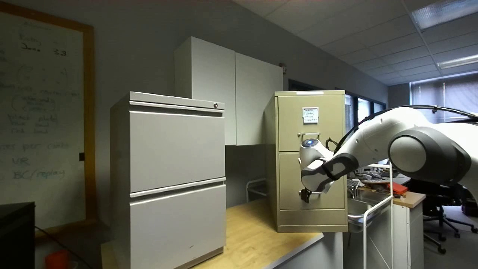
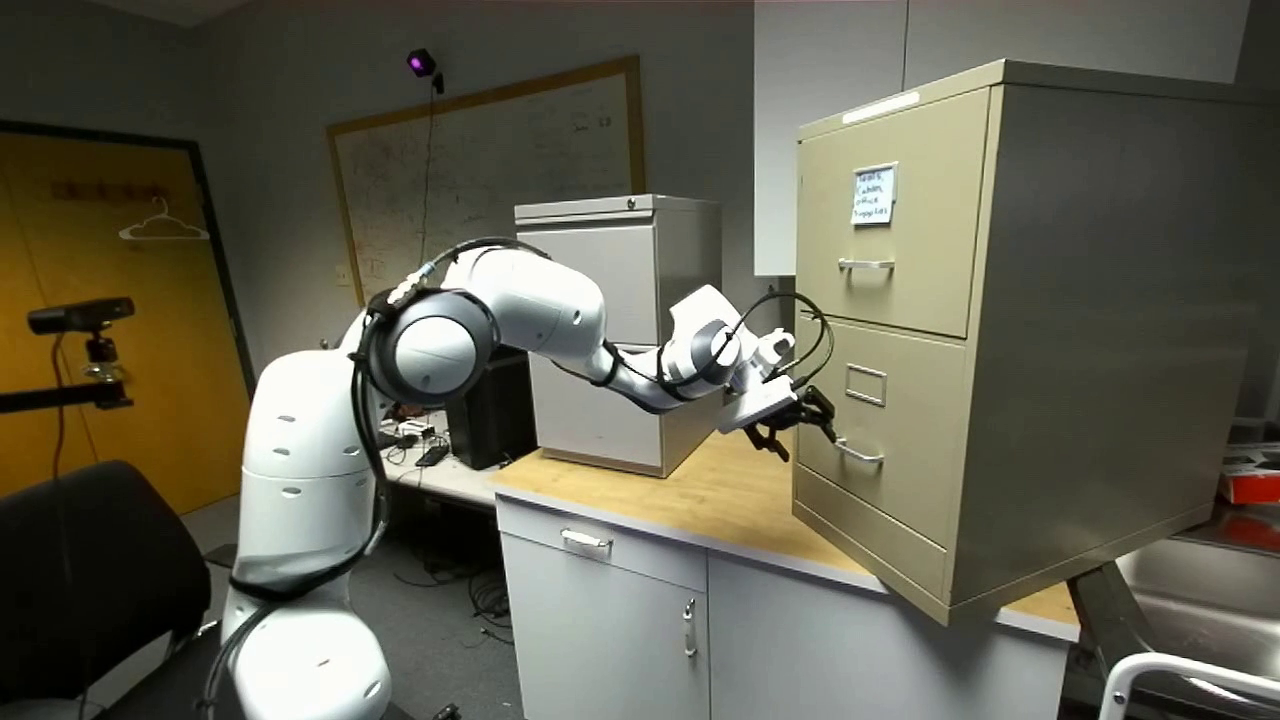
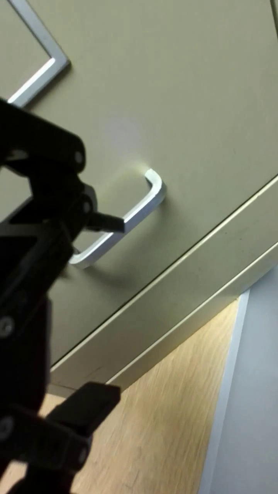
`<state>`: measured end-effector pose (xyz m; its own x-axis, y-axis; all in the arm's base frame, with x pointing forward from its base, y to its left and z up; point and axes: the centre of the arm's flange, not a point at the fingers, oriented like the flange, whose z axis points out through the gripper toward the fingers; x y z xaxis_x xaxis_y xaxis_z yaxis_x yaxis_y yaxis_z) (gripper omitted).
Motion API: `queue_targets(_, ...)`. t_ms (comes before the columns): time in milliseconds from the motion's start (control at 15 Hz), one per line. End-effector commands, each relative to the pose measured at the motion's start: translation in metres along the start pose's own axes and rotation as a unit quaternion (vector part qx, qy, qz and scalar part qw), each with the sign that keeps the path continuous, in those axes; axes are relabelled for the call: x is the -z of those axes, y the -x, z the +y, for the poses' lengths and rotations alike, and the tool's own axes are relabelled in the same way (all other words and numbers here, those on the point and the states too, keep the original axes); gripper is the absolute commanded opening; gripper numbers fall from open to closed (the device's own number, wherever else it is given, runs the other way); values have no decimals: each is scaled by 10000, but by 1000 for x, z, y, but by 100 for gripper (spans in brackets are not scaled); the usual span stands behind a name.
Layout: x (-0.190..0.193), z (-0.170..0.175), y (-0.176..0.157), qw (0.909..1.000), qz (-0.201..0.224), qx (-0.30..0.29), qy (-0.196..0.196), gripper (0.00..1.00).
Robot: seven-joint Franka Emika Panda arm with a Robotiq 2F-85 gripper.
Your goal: Open the bottom drawer of the file cabinet to the right
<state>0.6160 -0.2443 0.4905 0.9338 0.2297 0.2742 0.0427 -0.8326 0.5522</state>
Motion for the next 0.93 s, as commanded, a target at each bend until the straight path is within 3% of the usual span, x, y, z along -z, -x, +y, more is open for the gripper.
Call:
queue_targets(0,-7,18,-10,9996,133,137,212,100)
queue_targets(867,-34,13,-29,9971,176,710,224,100)
